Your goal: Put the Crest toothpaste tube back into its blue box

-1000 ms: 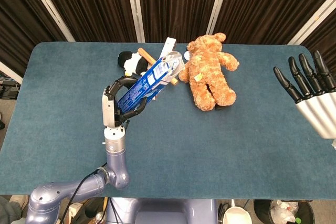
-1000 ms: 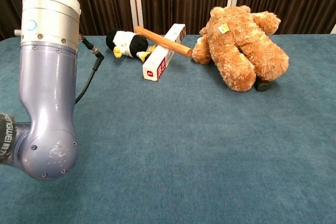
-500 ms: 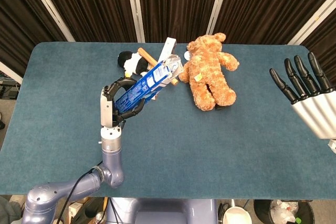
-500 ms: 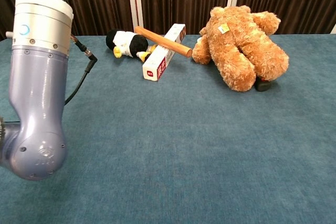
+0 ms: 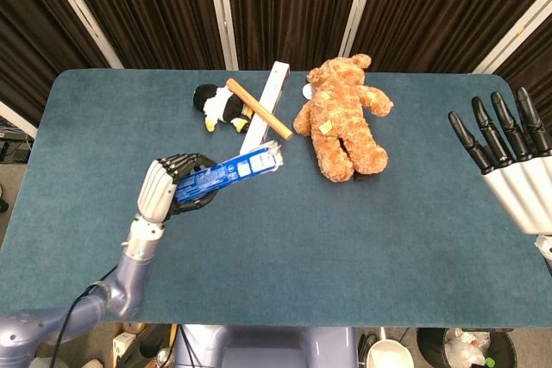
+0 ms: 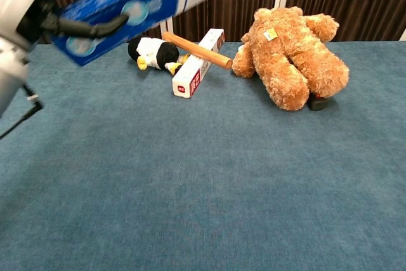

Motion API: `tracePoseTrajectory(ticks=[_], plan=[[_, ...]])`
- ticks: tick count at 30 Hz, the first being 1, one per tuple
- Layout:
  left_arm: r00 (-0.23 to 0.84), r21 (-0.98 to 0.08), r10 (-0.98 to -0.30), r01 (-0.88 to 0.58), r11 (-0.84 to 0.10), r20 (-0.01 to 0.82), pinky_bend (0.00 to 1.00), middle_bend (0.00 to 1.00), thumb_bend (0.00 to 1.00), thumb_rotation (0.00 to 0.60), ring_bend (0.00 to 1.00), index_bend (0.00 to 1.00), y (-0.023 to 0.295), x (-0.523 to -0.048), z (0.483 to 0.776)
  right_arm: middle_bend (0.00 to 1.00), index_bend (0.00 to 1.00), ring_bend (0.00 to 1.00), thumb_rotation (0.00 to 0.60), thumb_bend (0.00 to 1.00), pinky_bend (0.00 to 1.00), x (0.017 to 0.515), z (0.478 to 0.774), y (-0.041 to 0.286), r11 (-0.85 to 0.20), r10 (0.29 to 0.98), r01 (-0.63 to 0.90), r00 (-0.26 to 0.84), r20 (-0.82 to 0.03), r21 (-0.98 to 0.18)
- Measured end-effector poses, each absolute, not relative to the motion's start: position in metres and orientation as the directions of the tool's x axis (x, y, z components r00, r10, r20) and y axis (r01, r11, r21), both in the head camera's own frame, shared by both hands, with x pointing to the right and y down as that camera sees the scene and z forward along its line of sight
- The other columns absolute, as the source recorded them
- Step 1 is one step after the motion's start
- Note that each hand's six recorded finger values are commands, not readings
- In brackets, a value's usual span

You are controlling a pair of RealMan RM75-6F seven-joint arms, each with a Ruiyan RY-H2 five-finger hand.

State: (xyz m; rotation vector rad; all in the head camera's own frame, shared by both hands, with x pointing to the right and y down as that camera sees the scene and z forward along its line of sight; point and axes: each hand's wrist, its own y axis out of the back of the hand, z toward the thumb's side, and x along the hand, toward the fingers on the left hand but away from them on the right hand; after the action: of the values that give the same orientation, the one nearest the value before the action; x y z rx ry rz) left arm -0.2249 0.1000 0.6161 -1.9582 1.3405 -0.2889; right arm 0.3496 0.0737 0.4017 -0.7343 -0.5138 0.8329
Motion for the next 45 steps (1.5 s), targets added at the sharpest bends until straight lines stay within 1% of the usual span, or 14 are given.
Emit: tracePoseTrajectory(ticks=[7, 16, 19, 22, 25, 27, 28, 30, 33, 36, 39, 45], plan=[[0.453, -0.725, -0.881, -0.652, -0.222, -0.137, 0.72, 0.63, 0.62, 0.6, 0.58, 0.48, 0.113, -0.246, 0.627, 0.2, 0.0, 0.1, 0.6, 0.41, 0.06, 0.346, 0.402, 0.08, 0.443, 0.818, -0.43, 0.552, 0.159, -0.787], [0.495, -0.786, -0.869, -0.536, -0.308, 0.003, 0.68, 0.6, 0.6, 0.6, 0.55, 0.47, 0.13, -0.256, 0.657, 0.2, 0.0, 0.1, 0.6, 0.41, 0.06, 0.346, 0.401, 0.086, 0.433, 0.828, -0.407, 0.533, 0.176, -0.804], [0.507, -0.809, -0.86, -0.477, -0.342, 0.065, 0.63, 0.56, 0.59, 0.6, 0.52, 0.44, 0.136, -0.259, 0.672, 0.2, 0.0, 0.1, 0.6, 0.41, 0.06, 0.347, 0.401, 0.087, 0.428, 0.831, -0.405, 0.528, 0.176, -0.808], [0.515, -0.827, -0.849, -0.423, -0.37, 0.117, 0.58, 0.51, 0.55, 0.6, 0.47, 0.39, 0.141, -0.262, 0.684, 0.2, 0.0, 0.1, 0.6, 0.41, 0.06, 0.349, 0.401, 0.088, 0.421, 0.835, -0.406, 0.523, 0.172, -0.811], [0.517, -0.836, -0.841, -0.38, -0.395, 0.162, 0.48, 0.43, 0.49, 0.6, 0.4, 0.32, 0.145, -0.265, 0.695, 0.2, 0.0, 0.1, 0.6, 0.41, 0.06, 0.351, 0.402, 0.089, 0.414, 0.839, -0.404, 0.518, 0.169, -0.816], [0.518, -0.84, -0.832, -0.348, -0.416, 0.197, 0.38, 0.37, 0.41, 0.6, 0.34, 0.28, 0.148, -0.266, 0.701, 0.2, 0.0, 0.1, 0.6, 0.41, 0.06, 0.351, 0.403, 0.09, 0.409, 0.841, -0.399, 0.514, 0.17, -0.821], [0.519, -0.841, -0.827, -0.333, -0.427, 0.214, 0.34, 0.35, 0.39, 0.6, 0.33, 0.26, 0.149, -0.267, 0.704, 0.2, 0.0, 0.1, 0.6, 0.41, 0.06, 0.352, 0.404, 0.09, 0.407, 0.842, -0.396, 0.511, 0.171, -0.823], [0.523, -0.842, -0.814, -0.295, -0.453, 0.254, 0.26, 0.28, 0.31, 0.6, 0.27, 0.21, 0.152, -0.269, 0.71, 0.2, 0.0, 0.1, 0.6, 0.41, 0.06, 0.352, 0.405, 0.092, 0.401, 0.845, -0.387, 0.506, 0.173, -0.83], [0.525, -0.853, -0.803, -0.246, -0.46, 0.282, 0.18, 0.17, 0.24, 0.6, 0.18, 0.13, 0.154, -0.273, 0.71, 0.2, 0.0, 0.1, 0.6, 0.41, 0.06, 0.352, 0.407, 0.094, 0.396, 0.847, -0.38, 0.503, 0.172, -0.836], [0.52, -0.861, -0.801, -0.215, -0.46, 0.298, 0.12, 0.1, 0.17, 0.6, 0.1, 0.08, 0.155, -0.277, 0.706, 0.2, 0.0, 0.1, 0.6, 0.41, 0.06, 0.353, 0.41, 0.096, 0.383, 0.852, -0.376, 0.497, 0.166, -0.844], [0.51, -0.861, -0.801, -0.204, -0.466, 0.313, 0.08, 0.08, 0.15, 0.6, 0.06, 0.06, 0.155, -0.281, 0.698, 0.2, 0.0, 0.1, 0.6, 0.41, 0.06, 0.355, 0.414, 0.098, 0.362, 0.863, -0.371, 0.48, 0.157, -0.855], [0.471, -0.852, -0.818, -0.224, -0.473, 0.33, 0.07, 0.07, 0.15, 0.6, 0.06, 0.05, 0.155, -0.293, 0.67, 0.2, 0.0, 0.1, 0.6, 0.41, 0.06, 0.362, 0.423, 0.11, 0.301, 0.893, -0.335, 0.429, 0.14, -0.893]])
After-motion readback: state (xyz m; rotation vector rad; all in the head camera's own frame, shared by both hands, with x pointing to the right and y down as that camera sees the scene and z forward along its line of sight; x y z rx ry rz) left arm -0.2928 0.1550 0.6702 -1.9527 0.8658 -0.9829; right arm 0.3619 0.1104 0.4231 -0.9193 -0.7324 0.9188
